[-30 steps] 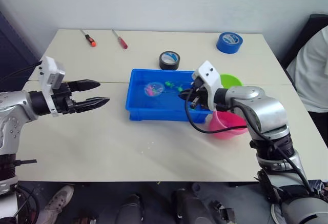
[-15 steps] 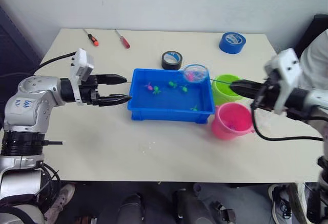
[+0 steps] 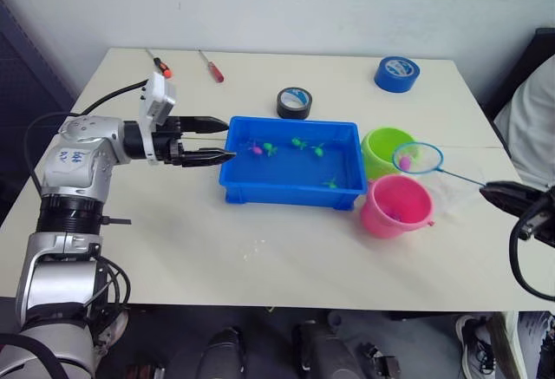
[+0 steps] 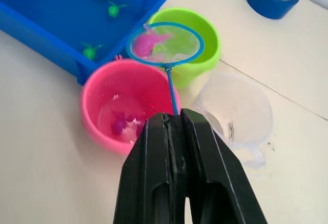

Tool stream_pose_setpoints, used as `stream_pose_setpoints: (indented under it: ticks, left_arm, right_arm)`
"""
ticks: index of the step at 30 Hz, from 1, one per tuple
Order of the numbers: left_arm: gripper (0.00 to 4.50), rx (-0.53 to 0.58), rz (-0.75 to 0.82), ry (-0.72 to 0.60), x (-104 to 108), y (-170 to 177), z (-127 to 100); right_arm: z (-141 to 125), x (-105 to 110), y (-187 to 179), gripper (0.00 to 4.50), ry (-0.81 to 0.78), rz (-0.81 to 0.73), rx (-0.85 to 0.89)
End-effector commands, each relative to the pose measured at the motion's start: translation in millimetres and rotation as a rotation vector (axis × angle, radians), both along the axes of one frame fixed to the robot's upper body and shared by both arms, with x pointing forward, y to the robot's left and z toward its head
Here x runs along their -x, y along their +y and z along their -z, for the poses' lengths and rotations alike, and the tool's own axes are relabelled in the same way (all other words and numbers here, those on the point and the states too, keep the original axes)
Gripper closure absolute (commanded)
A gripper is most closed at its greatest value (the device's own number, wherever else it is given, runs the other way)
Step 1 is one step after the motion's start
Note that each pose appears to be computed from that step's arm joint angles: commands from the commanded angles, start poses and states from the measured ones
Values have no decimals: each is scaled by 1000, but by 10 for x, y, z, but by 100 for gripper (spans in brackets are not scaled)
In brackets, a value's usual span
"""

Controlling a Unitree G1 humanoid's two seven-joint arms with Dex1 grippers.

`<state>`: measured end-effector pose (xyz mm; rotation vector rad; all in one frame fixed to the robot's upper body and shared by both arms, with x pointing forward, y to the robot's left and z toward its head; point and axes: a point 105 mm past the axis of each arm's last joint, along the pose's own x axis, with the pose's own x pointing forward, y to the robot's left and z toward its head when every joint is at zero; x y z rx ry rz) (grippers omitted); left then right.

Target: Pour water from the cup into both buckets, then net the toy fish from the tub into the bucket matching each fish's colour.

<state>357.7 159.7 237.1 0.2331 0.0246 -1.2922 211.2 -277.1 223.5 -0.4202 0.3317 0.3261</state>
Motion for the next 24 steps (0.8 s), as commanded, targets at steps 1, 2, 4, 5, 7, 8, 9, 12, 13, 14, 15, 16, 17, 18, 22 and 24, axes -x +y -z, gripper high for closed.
stream_pose_setpoints:
  ticks: [1,2,4,5,7,8,9,12,13,14,15,16,17,18,22,24]
  left_arm:
    - [63,-5,14,-45,-28,-21,-104]
    - [63,-4,17,-45,-38,-31,-103]
    - [63,-4,20,-45,-57,-39,-99]
    - [63,-3,23,-44,-64,-45,-97]
    - [63,-1,30,-42,-81,-63,-87]
    - [63,0,32,-42,-88,-71,-83]
    - [63,0,34,-41,-94,-75,-79]
    - [63,5,42,-37,-106,-90,-66]
    - [63,6,45,-35,-108,-96,-58]
    - [63,8,47,-33,-111,-102,-48]
    - [63,9,48,-32,-113,-105,-42]
    - [63,10,49,-32,-114,-107,-37]
    - [63,12,50,-31,-115,-110,-31]
    - [63,14,51,-30,-116,-111,-26]
    - [63,21,52,-27,-121,-112,-15]
    - [63,23,53,-26,-123,-113,-10]
  right_arm:
    - [-126,83,0,450,-67,1,170]
    - [-103,97,16,450,-61,-7,222]
    - [-65,105,60,450,-58,-28,307]
    - [-49,104,76,450,-60,-35,340]
    - [-23,101,146,450,-91,-59,411]
    - [13,115,170,450,-83,-75,451]
    - [36,126,187,450,-78,-91,486]
    - [30,127,191,450,-96,-114,590]
    - [14,121,195,450,-107,-123,633]
    - [14,115,212,450,-110,-147,690]
    - [20,113,223,450,-111,-166,728]
    - [22,107,227,450,-116,-176,758]
    - [15,92,237,450,-125,-192,802]
    - [-8,65,267,450,-147,-217,864]
    - [14,40,367,450,-172,-303,988]
    - [44,43,405,450,-176,-345,1045]
